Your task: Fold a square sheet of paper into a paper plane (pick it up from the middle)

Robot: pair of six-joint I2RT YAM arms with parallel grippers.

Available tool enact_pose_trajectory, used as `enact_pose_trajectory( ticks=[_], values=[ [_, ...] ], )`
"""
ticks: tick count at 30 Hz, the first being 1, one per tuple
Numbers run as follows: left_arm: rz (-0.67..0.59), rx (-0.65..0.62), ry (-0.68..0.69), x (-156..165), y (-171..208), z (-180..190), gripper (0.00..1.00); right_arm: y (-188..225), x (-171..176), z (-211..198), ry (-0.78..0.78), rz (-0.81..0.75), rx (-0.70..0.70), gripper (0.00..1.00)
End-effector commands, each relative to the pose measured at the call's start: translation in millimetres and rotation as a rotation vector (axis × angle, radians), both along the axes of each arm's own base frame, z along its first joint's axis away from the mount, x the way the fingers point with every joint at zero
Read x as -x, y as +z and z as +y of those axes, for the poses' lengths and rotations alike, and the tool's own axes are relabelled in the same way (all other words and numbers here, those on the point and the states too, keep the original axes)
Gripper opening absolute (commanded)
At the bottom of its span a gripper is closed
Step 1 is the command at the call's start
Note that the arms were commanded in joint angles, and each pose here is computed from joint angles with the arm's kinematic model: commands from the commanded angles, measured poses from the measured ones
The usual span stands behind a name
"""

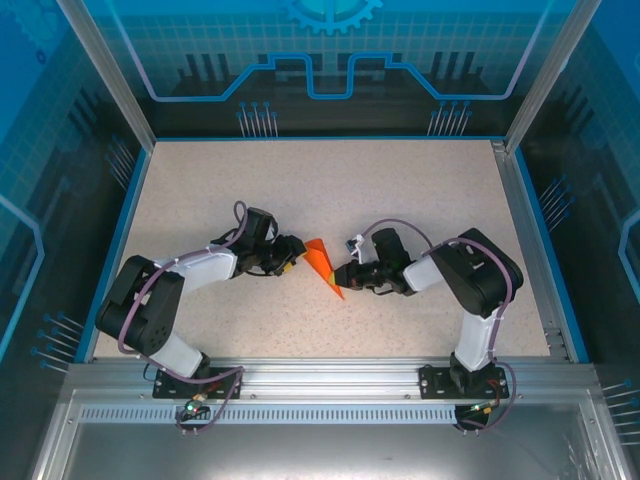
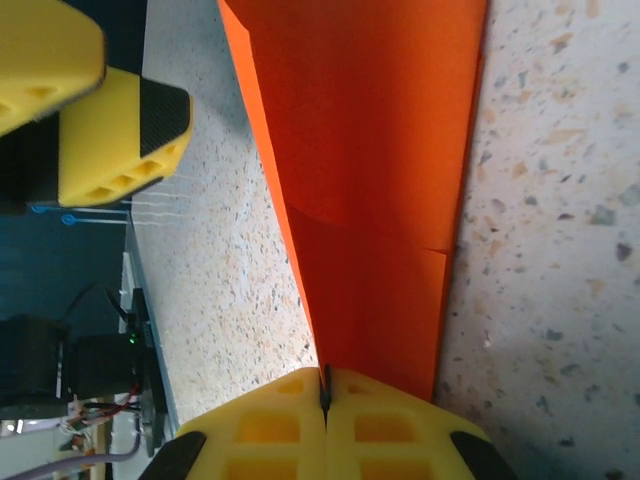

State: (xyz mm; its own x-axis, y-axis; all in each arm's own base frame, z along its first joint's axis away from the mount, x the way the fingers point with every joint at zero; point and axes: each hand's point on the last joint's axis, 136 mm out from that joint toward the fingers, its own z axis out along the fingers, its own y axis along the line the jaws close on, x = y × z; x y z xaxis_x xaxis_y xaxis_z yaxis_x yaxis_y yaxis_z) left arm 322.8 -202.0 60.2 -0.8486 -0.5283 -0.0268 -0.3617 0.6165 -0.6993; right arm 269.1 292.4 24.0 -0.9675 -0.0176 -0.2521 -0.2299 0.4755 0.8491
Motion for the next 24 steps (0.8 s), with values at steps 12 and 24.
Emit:
enact_pose_trajectory(
  ticks=[12,24],
  values=[
    [-0.011,-0.008,-0.032,7.1,-2.8,-0.2,0.47,-15.4,-7.2,-8.1,-0.080,0.166,-0.002,0.00],
    [-0.020,0.007,-0.041,6.9,-1.9,-2.8,0.46,-39.3,-0.5,-22.6,-0.151,0.282,0.083,0.00]
  ],
)
